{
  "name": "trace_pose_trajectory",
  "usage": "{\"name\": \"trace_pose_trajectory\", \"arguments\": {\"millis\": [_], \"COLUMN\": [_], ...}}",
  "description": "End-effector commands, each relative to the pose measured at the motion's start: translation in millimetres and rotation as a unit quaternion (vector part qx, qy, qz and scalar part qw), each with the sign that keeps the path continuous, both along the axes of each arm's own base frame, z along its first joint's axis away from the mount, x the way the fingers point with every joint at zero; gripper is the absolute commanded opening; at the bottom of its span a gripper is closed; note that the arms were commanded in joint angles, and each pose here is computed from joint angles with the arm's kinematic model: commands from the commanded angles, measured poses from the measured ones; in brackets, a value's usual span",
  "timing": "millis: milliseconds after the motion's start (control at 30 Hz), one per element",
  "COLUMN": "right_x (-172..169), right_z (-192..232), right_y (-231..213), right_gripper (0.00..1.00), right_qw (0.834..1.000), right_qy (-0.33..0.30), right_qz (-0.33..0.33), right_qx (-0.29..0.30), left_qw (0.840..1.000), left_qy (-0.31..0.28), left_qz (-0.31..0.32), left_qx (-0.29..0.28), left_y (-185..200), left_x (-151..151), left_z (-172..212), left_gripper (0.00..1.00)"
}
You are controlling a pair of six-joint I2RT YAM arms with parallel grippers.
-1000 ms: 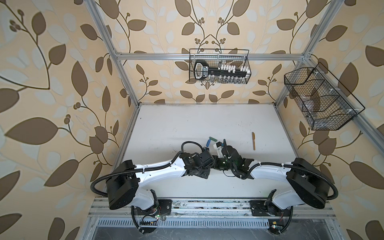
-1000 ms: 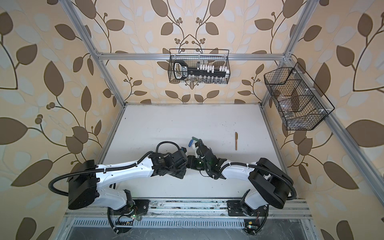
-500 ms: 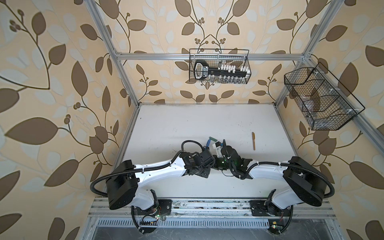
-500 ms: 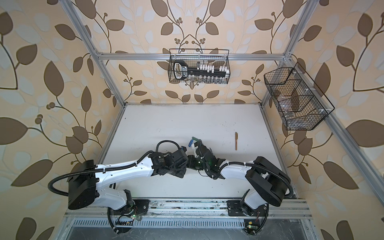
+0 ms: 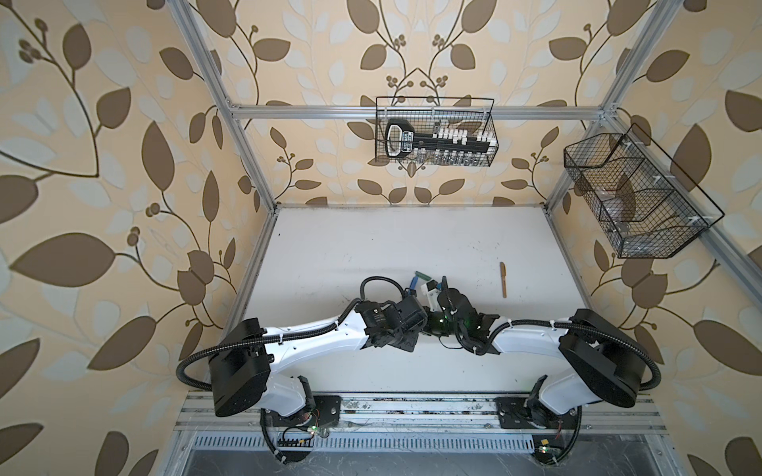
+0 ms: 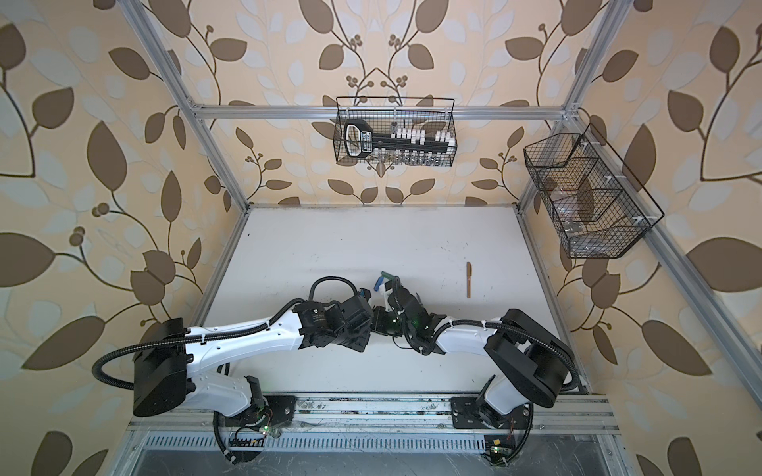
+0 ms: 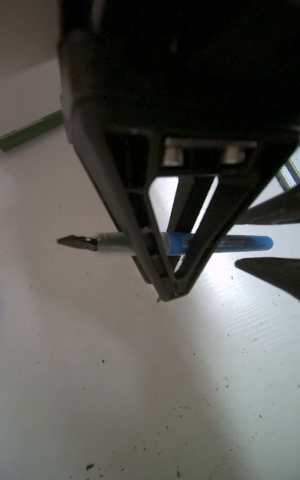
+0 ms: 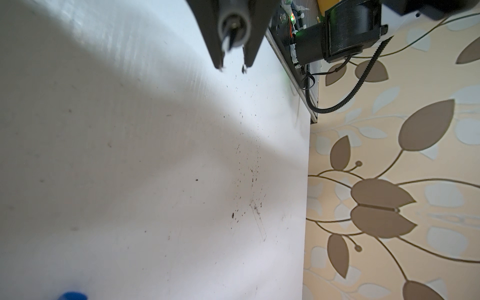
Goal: Insert the pens into the pen caps
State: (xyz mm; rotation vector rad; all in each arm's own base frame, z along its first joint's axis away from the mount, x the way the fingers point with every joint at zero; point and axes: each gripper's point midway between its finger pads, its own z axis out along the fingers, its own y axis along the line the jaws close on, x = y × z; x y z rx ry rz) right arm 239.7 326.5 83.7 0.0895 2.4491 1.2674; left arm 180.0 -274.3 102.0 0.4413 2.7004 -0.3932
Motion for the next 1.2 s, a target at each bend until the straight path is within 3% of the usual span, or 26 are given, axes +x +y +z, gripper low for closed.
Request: {"name": "trace_pose_trajectory", "arguments": {"millis": [0, 167, 300, 433, 600, 1000, 1067, 1167], "right_x": [8, 14, 16, 17, 12, 8, 7, 4], "right_z": [15, 29, 59, 84, 100, 126, 129, 127], "right_y": [-1, -17, -21, -26, -27, -12, -10, -9], "right_gripper": [0.09, 0.07, 0.07, 0.08, 0.08, 0.06, 0.06, 0.06], "right_qw": [1.0, 0.999, 0.997, 0.993, 0.99, 0.982, 0.981, 0.981], "right_qy": [-0.014, -0.027, -0.048, -0.065, -0.078, -0.095, -0.097, -0.096], "right_qz": [-0.009, -0.015, 0.009, 0.023, 0.045, 0.064, 0.068, 0.07], "right_qx": [0.011, 0.019, 0.063, 0.095, 0.109, 0.153, 0.156, 0.152], "left_qw": [0.999, 0.995, 0.988, 0.967, 0.948, 0.946, 0.948, 0.949], "left_qy": [-0.04, -0.072, -0.072, -0.074, -0.092, -0.017, -0.011, -0.008], "left_qz": [0.019, 0.033, 0.014, -0.008, -0.042, -0.093, -0.094, -0.094], "left_qx": [-0.02, -0.057, -0.134, -0.242, -0.302, -0.309, -0.303, -0.3], "left_y": [9, 22, 16, 10, 9, -24, -26, -29], "left_x": [5, 5, 3, 7, 5, 1, 3, 5], "left_z": [28, 45, 61, 88, 122, 113, 112, 112], "left_gripper": [0.36, 0.62, 0.8, 0.89, 0.98, 0.91, 0.86, 0.7]}}
